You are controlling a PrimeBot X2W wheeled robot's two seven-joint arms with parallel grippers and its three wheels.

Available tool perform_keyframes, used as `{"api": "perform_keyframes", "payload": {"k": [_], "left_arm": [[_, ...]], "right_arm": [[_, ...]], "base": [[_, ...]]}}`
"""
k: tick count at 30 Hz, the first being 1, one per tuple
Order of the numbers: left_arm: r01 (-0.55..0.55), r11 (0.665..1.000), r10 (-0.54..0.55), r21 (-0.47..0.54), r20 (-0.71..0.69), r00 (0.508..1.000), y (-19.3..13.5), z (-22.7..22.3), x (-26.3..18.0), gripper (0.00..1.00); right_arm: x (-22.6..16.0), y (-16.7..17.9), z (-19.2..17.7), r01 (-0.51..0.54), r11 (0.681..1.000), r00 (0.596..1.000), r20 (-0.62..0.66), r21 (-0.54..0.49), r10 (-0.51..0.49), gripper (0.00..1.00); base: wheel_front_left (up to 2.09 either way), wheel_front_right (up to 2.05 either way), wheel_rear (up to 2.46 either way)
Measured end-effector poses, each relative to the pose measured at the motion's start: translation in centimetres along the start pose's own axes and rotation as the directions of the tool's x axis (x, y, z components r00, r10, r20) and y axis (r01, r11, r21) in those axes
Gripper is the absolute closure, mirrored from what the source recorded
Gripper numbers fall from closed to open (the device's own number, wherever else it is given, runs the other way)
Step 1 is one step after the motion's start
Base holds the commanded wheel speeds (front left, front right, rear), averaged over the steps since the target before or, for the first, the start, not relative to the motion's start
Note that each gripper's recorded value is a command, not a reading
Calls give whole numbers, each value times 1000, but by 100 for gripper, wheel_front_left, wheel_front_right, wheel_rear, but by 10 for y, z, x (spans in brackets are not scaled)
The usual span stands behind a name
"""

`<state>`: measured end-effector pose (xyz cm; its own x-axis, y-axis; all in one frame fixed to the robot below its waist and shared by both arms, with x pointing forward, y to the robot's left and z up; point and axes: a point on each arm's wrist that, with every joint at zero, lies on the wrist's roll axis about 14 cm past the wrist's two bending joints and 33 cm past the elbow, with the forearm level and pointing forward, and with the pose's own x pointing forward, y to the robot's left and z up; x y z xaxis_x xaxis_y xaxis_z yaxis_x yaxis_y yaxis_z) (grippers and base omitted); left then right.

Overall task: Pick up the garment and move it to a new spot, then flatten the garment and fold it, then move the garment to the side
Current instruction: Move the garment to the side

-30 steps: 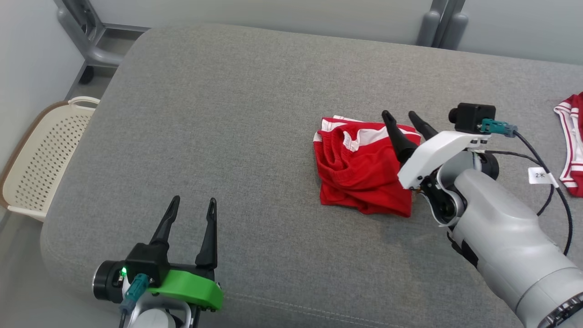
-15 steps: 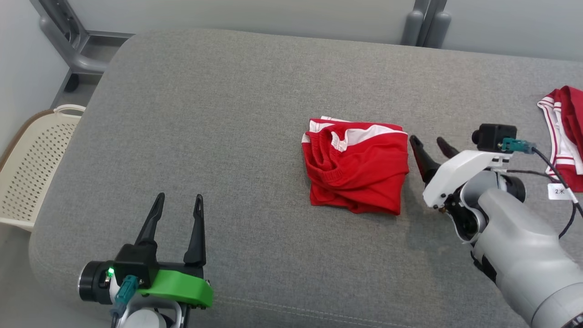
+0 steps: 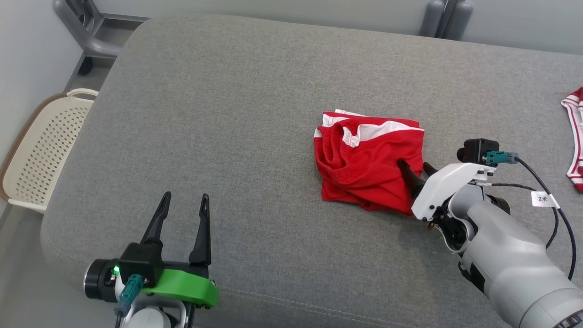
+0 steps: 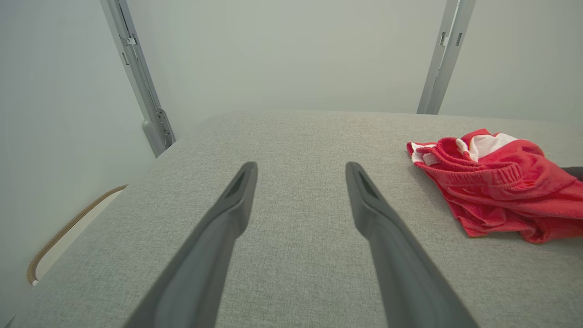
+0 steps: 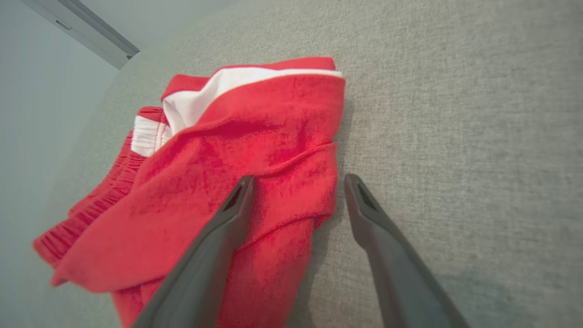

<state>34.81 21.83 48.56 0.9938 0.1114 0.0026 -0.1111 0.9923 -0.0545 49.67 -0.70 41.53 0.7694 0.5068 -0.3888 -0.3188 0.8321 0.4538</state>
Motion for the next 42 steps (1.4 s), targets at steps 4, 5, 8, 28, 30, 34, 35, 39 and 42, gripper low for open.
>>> {"api": "perform_keyframes", "payload": {"k": [4, 5, 8, 28, 30, 34, 35, 39, 42], "left_arm": [[-9, 1000, 9, -1, -7, 1000, 3, -2, -2, 0], [-11, 1000, 11, -1, -8, 1000, 3, -2, -2, 0], [-14, 1000, 14, -3, -12, 1000, 4, -3, -3, 0], [26, 1000, -26, -7, 0, 1000, -8, -2, 9, 0], [42, 999, -42, -8, 1, 999, -12, -2, 12, 0], [75, 997, -75, -4, 3, 997, -22, -2, 20, 0], [84, 996, -84, -2, 2, 996, -25, -3, 22, 0], [128, 992, -128, 3, 4, 992, -38, -4, 31, 0], [152, 988, -152, 6, -3, 988, -45, -7, 39, 0]], "right_arm": [[4, 6, -9, -8, 999, 999, -36, 44, 10, 0], [5, 7, -11, -8, 998, 999, -48, 57, 11, 0], [7, 11, -16, -16, 997, 998, -66, 75, 21, 26], [-12, -10, 20, -13, 998, 1000, 23, -66, 15, 100], [-17, -19, 32, 3, 995, 999, 43, -96, 1, 100], [-28, -41, 57, 50, 988, 996, 85, -146, -38, 100], [-31, -47, 62, 64, 985, 995, 88, -162, -50, 100], [-43, -73, 84, 122, 963, 989, 105, -239, -100, 100], [-47, -88, 98, 153, 950, 986, 110, -273, -127, 100]], "base": [[0, 0, 0], [0, 0, 0], [0, 0, 0], [0, 0, 0], [0, 0, 0], [0, 0, 0], [0, 0, 0], [0, 0, 0], [0, 0, 0]]}}
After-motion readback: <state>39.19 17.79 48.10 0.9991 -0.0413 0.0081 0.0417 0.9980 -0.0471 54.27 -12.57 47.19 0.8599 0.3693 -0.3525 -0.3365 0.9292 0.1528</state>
